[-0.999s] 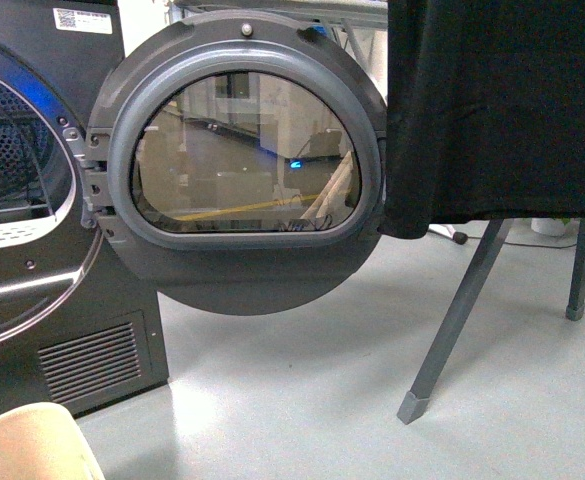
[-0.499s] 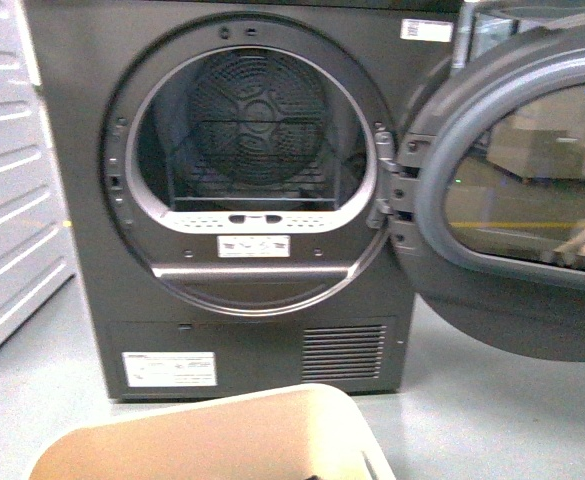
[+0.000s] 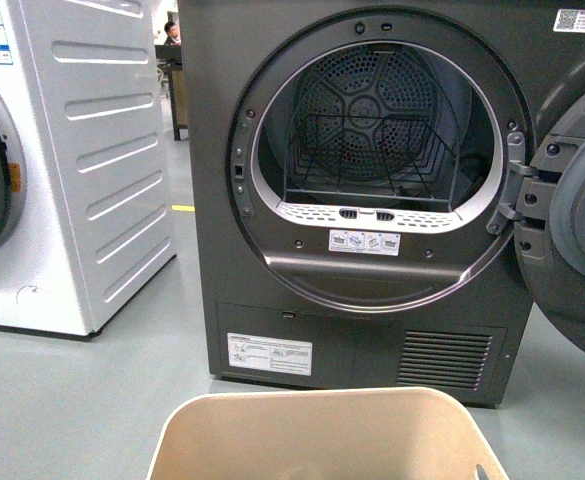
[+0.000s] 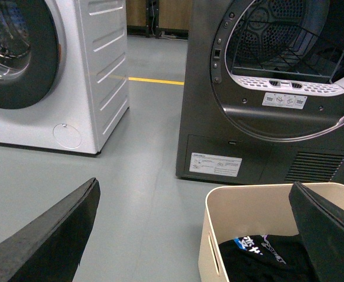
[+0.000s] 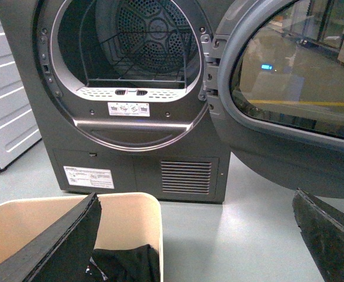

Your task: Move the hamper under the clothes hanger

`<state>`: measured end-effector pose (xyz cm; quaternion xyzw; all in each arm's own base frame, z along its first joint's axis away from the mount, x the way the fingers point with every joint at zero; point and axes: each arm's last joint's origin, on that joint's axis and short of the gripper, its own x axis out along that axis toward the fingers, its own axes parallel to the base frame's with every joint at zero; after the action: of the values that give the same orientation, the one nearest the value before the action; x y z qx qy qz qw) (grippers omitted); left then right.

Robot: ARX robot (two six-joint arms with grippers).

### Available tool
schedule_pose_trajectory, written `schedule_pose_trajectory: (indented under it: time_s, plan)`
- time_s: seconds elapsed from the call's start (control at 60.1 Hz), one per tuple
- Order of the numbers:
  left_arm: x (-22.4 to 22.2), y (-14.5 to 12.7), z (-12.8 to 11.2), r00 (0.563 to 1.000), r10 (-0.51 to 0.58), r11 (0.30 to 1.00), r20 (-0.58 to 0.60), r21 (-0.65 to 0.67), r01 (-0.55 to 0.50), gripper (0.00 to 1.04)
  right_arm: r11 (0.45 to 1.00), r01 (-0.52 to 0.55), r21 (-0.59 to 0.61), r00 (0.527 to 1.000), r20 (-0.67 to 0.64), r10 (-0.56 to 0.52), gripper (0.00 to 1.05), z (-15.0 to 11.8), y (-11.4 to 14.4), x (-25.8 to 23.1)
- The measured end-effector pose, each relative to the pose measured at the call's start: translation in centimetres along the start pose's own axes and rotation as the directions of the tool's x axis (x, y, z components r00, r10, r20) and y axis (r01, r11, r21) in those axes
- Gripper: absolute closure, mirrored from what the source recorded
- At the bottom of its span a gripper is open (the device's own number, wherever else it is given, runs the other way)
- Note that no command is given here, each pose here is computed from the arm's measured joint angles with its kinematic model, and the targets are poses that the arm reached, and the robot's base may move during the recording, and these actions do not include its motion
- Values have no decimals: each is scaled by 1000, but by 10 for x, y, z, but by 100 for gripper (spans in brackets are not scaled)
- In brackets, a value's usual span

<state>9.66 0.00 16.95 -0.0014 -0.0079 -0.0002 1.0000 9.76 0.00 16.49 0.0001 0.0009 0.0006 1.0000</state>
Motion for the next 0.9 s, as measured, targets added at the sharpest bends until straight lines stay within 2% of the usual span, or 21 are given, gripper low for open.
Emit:
schedule_pose_trajectory:
  time_s: [0.067, 0.1, 0.117, 0.133, 0.166, 0.25, 0.333, 0.45, 0.516, 0.599, 0.683, 0.749, 0.899]
  plan:
    - [0, 0, -1, 1000, 5, 1000, -18, -8, -5, 7, 1000, -2, 0, 1000, 0, 2, 8, 0, 0, 0]
    - [1, 2, -1, 988, 61, 996, -144, -58, -70, 7, 996, -84, 28, 995, -51, 85, 8, 0, 0, 1]
    - [4, 4, -1, 964, 80, 990, -255, -95, -107, 7, 985, -156, 70, 981, -109, 163, 8, 1, -1, 3]
    - [5, 5, 0, 953, 86, 987, -289, -109, -122, 7, 984, -159, 80, 978, -124, 168, 8, 2, -2, 4]
    - [13, 11, 1, 919, 108, 972, -380, -152, -177, 7, 956, -263, 127, 945, -167, 282, 8, 9, -3, 10]
    - [36, 25, 11, 881, 157, 937, -446, -214, -275, 7, 913, -372, 169, 891, -211, 402, 8, 27, -3, 30]
    - [69, 38, 24, 861, 161, 920, -482, -242, -307, 7, 896, -415, 158, 858, -260, 443, 8, 42, 0, 60]
    - [124, 45, 25, 815, 149, 923, -560, -217, -317, 7, 898, -409, 162, 809, -392, 439, 8, 45, 8, 116]
    - [154, 42, 20, 801, 79, 945, -593, -212, -250, 7, 902, -404, 150, 774, -470, 425, 8, 37, 15, 150]
    - [178, 38, 12, 779, 18, 958, -626, -212, -192, 7, 914, -389, 117, 756, -527, 389, 8, 27, 21, 176]
    - [208, 31, -11, 730, -41, 964, -683, -220, -152, 7, 928, -366, 68, 736, -588, 334, 8, 10, 30, 212]
    - [224, 24, -35, 676, -47, 968, -735, -200, -151, 7, 936, -351, 34, 725, -622, 295, 8, -7, 36, 235]
    - [237, 8, -65, 593, -98, 973, -800, -203, -114, 7, 939, -343, -8, 688, -683, 246, 8, -35, 43, 261]
